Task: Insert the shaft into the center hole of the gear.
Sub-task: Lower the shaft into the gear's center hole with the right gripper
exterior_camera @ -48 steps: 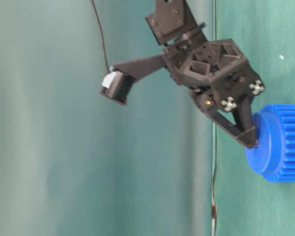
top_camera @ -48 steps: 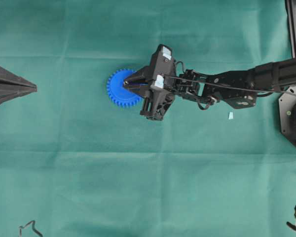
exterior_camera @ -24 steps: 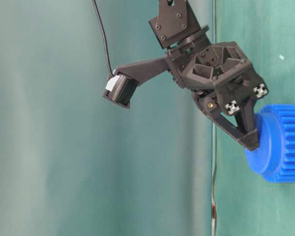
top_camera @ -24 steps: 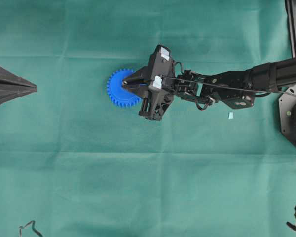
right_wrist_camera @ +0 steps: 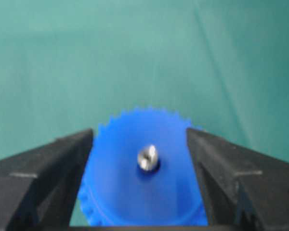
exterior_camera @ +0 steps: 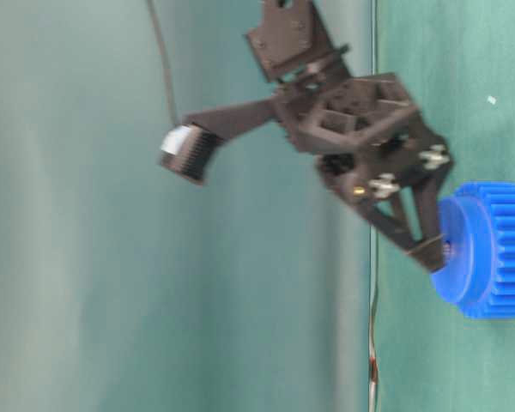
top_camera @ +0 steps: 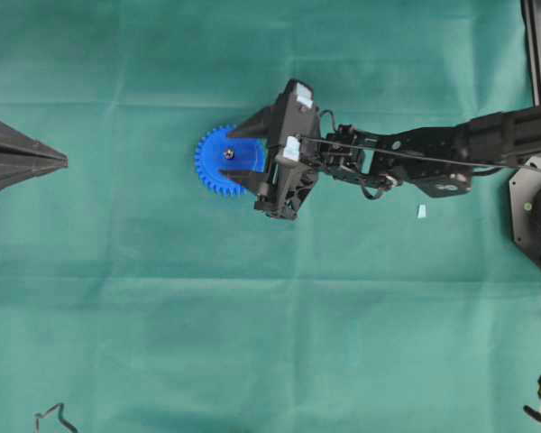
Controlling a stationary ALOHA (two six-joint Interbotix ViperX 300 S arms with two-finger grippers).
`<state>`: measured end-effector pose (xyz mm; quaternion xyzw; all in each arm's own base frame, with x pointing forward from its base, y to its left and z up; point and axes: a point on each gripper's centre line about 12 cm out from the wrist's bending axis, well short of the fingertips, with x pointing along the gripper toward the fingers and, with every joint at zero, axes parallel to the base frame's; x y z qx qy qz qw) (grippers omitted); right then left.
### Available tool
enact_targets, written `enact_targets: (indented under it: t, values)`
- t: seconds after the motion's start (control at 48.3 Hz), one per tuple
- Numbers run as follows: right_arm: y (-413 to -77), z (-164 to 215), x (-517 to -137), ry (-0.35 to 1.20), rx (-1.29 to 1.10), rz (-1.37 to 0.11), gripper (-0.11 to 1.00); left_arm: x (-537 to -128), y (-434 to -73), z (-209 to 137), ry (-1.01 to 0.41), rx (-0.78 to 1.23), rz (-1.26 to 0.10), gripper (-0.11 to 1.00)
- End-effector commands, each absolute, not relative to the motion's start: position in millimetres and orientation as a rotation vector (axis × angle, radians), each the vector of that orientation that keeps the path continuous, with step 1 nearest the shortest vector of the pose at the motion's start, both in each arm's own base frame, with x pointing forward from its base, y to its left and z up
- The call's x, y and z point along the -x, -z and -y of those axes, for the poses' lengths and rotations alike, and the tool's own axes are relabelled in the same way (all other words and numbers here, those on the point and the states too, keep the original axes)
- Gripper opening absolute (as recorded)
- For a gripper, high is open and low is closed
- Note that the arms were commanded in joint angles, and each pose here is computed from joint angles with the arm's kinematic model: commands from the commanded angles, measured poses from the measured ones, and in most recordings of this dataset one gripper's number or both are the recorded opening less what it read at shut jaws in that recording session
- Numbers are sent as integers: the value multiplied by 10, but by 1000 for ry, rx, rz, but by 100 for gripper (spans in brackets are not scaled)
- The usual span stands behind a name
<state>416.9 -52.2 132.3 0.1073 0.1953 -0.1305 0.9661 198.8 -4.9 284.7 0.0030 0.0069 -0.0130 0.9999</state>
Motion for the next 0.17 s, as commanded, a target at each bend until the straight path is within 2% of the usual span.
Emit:
enact_targets:
  t: [0.0, 0.145]
  values:
    - [-1605, 515, -4159, 254, -208, -326, 84, -2010, -2949, 44, 23, -7, 11, 0]
    - [-1766, 508, -4078, 247, -188, -295, 75, -2008, -2954, 44, 23, -7, 14, 0]
